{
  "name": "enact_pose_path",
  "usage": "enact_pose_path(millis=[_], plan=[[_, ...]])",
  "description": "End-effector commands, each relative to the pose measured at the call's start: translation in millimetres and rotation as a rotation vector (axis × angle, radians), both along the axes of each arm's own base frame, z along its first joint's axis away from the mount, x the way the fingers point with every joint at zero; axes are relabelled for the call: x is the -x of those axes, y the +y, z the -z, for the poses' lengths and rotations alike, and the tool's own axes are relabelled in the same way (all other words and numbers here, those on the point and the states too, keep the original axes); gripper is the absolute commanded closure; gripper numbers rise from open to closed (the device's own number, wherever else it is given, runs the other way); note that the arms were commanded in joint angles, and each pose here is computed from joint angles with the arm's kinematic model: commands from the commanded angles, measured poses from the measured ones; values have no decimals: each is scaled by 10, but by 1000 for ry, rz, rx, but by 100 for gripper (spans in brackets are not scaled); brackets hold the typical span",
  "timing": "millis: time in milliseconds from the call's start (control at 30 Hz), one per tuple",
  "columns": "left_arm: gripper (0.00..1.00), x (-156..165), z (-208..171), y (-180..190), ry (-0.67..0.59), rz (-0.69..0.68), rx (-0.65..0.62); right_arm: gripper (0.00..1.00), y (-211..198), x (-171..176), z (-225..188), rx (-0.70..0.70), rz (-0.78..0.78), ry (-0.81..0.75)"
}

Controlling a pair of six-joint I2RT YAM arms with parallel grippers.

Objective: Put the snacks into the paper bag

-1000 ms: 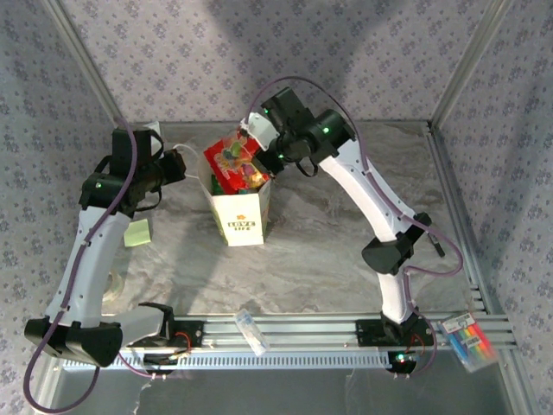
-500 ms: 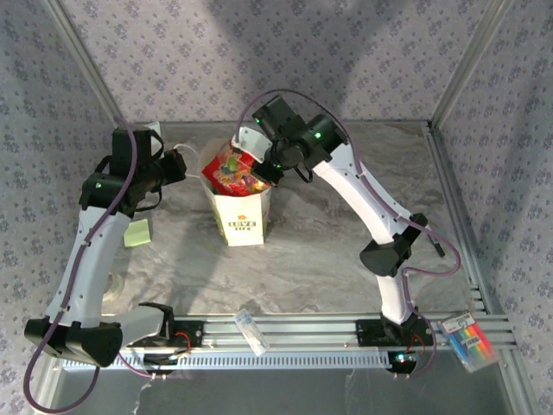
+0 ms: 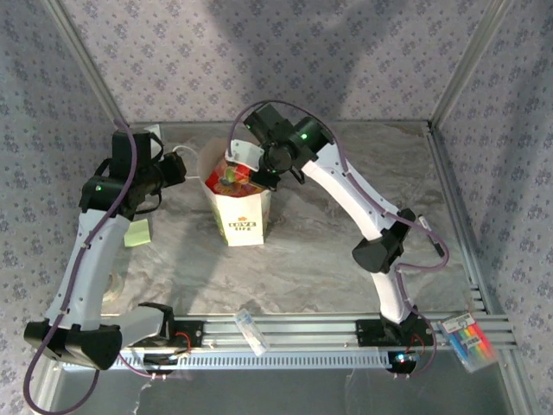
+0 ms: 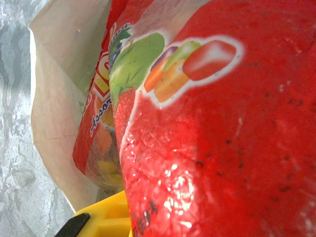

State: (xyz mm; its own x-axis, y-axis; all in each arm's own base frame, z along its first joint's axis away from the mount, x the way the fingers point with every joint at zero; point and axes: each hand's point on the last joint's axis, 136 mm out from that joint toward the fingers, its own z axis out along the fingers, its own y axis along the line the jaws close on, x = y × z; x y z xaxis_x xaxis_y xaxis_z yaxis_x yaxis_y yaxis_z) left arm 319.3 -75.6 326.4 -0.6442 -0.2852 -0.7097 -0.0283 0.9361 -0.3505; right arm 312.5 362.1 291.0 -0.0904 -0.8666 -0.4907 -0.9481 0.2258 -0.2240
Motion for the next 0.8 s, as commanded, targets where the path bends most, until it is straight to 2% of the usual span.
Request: enact_pose_path(millis=[0,200,400,633,767], plan=[[90,43,-102,-3,-33,16,10,99,83,114,-36,2,-80,-8],[90,49,-89,-7,-31,17,14,98,92,178,82,39,-104,6],[90,39,-52,-49,-19,30,32,98,100,106,-66,20,-81,-56],[90,68,-121,-69,-35,40,46,97,76,185,-287,2,-115,-112],[90,117,-149,-73,-34,53,43,96,94,238,-196,44,-177,-111]])
